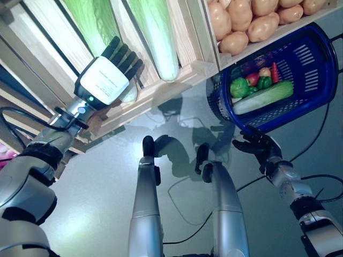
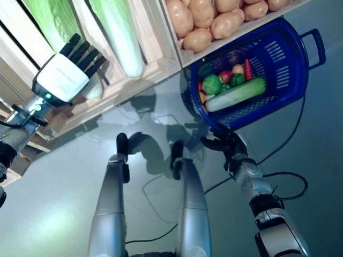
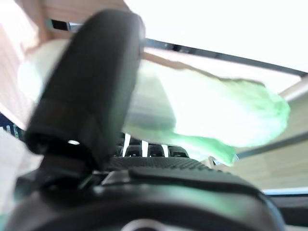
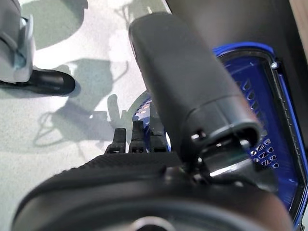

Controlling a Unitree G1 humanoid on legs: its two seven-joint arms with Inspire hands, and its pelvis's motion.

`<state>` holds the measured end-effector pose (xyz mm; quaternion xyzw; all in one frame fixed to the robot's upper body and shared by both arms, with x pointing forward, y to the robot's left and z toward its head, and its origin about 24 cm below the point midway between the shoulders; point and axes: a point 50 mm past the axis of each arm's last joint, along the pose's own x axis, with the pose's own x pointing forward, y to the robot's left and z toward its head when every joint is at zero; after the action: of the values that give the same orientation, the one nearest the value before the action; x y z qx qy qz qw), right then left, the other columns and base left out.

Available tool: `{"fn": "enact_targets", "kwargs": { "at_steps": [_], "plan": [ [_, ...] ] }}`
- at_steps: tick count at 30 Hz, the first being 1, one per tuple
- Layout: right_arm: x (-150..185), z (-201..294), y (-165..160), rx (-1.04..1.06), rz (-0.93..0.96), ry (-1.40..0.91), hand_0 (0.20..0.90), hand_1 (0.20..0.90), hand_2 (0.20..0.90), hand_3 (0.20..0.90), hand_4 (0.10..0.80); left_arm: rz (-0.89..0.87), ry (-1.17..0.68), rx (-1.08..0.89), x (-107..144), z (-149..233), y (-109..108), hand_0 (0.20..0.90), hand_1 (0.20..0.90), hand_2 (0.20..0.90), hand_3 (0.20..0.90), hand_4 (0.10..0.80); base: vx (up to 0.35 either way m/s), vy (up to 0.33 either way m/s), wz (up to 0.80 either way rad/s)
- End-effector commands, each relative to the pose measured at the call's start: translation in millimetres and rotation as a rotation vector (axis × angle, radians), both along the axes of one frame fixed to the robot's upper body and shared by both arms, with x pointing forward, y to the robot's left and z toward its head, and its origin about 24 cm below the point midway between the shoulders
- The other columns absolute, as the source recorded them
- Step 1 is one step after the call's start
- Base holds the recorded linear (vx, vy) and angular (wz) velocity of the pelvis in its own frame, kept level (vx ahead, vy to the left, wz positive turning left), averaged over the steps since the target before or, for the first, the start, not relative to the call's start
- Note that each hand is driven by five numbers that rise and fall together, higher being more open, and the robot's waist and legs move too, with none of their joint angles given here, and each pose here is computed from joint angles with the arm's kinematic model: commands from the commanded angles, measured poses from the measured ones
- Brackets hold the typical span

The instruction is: Put vegetables into the basket

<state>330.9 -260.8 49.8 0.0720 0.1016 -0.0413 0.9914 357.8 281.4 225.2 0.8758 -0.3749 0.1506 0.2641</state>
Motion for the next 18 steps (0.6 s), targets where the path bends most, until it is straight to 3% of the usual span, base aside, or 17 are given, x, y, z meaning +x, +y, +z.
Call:
{"fn": "enact_targets", "kwargs": {
  "at_steps": [1,18],
  "plan": [
    [3,41,-30,-0.032,-0.095,-0.138,0.9,0.9,0.9,0.9,0.8,-0.041,-0.24,-0.028,0,53,-8,0.9,0.9,0.9,0.9,0.8,0.0,0.0,0.0],
    [8,58,-35,-0.028,-0.106,-0.202,0.9,0.9,0.9,0.9,0.8,0.05,-0.267,0.014,7,77,-12,0.9,0.9,0.9,0.9,0.8,-0.013,0.005,-0.01]
  ]
}}
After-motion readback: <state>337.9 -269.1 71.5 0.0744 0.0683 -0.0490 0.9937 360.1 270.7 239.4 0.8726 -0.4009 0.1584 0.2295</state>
